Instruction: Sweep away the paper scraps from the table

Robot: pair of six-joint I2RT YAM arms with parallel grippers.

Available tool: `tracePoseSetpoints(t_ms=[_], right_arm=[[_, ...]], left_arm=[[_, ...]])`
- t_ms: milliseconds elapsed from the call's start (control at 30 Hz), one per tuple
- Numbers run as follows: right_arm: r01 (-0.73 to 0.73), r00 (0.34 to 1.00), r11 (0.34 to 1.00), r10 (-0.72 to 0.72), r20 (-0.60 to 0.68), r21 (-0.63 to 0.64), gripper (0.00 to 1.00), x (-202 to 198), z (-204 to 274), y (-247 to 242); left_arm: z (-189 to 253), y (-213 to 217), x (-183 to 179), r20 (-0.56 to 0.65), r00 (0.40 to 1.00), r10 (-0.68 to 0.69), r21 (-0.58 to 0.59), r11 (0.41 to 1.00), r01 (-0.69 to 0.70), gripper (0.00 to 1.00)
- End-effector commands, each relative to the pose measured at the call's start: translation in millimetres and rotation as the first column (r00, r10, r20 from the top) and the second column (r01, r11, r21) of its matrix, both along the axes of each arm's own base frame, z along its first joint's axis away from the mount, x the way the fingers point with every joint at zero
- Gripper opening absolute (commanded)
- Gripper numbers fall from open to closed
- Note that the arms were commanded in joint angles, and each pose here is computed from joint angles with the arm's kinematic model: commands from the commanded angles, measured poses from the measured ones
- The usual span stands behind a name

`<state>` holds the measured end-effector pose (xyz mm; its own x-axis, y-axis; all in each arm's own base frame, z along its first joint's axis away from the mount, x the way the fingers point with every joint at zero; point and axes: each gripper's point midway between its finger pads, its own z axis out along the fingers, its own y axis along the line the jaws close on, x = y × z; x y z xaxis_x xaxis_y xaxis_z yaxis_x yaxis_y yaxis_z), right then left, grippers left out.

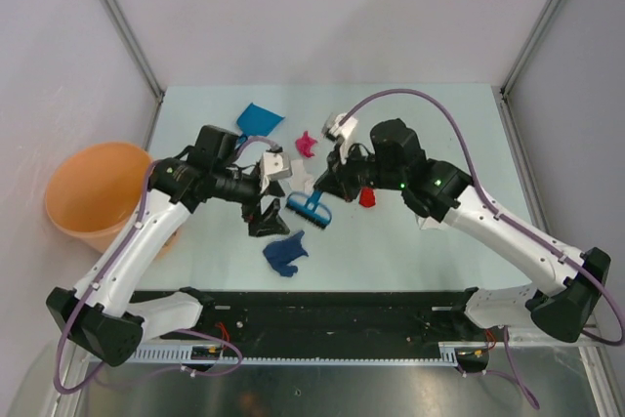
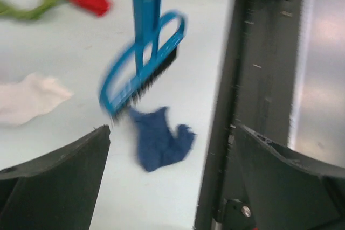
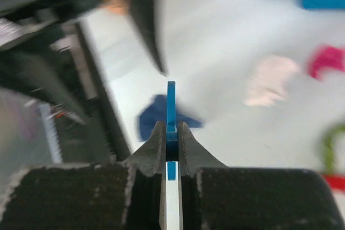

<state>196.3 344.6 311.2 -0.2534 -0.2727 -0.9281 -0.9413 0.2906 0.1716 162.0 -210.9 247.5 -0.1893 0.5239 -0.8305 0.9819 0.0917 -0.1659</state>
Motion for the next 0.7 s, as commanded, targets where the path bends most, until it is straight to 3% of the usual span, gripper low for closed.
tracePoseSetpoints(t_ms=[0,67,167,233,267,333,367,433,533,667], right_arm=[[0.646,0.761,0.762,-0.642,0.09,-0.031,0.0,96,15,-87],[0.771,0.636,0.636,-0.768,0.076,-0.035,0.0,114,12,-121],[0.826,0.563,0.564,-0.824,0.068,-0.006,0.0,122,13,-149],[0.833,0.551,0.553,-0.831,0.07,0.011,0.0,121,12,-158],[0.837,0.545,0.547,-0.835,0.073,0.011,0.0,122,11,-162],[0.839,0.543,0.544,-0.836,0.079,-0.008,0.0,120,6,-166],[0.84,0.542,0.543,-0.836,0.082,-0.02,0.0,119,1,-169],[0.835,0.55,0.55,-0.83,0.093,-0.035,0.0,117,-4,-172],[0.827,0.562,0.561,-0.82,0.109,-0.042,0.0,113,-8,-174],[0.818,0.575,0.574,-0.81,0.116,-0.044,0.0,113,-13,-174]], left_arm=[[12,22,90,0.199,0.883,0.425,0.076,0.892,-0.446,1.0],[10,29,121,0.27,0.825,0.497,0.093,0.839,-0.536,1.0],[-13,40,162,0.349,0.762,0.546,0.152,0.769,-0.621,1.0],[-23,53,193,0.393,0.702,0.595,0.178,0.699,-0.692,1.0],[-48,55,209,0.372,0.706,0.603,0.237,0.674,-0.7,1.0],[-51,70,239,0.369,0.662,0.652,0.237,0.623,-0.746,1.0],[-80,75,253,0.339,0.665,0.665,0.299,0.594,-0.747,1.0],[-86,96,284,0.36,0.607,0.709,0.312,0.522,-0.794,0.96],[-113,115,314,0.386,0.575,0.721,0.371,0.45,-0.813,0.88],[-135,129,345,0.401,0.542,0.739,0.397,0.393,-0.829,0.87]])
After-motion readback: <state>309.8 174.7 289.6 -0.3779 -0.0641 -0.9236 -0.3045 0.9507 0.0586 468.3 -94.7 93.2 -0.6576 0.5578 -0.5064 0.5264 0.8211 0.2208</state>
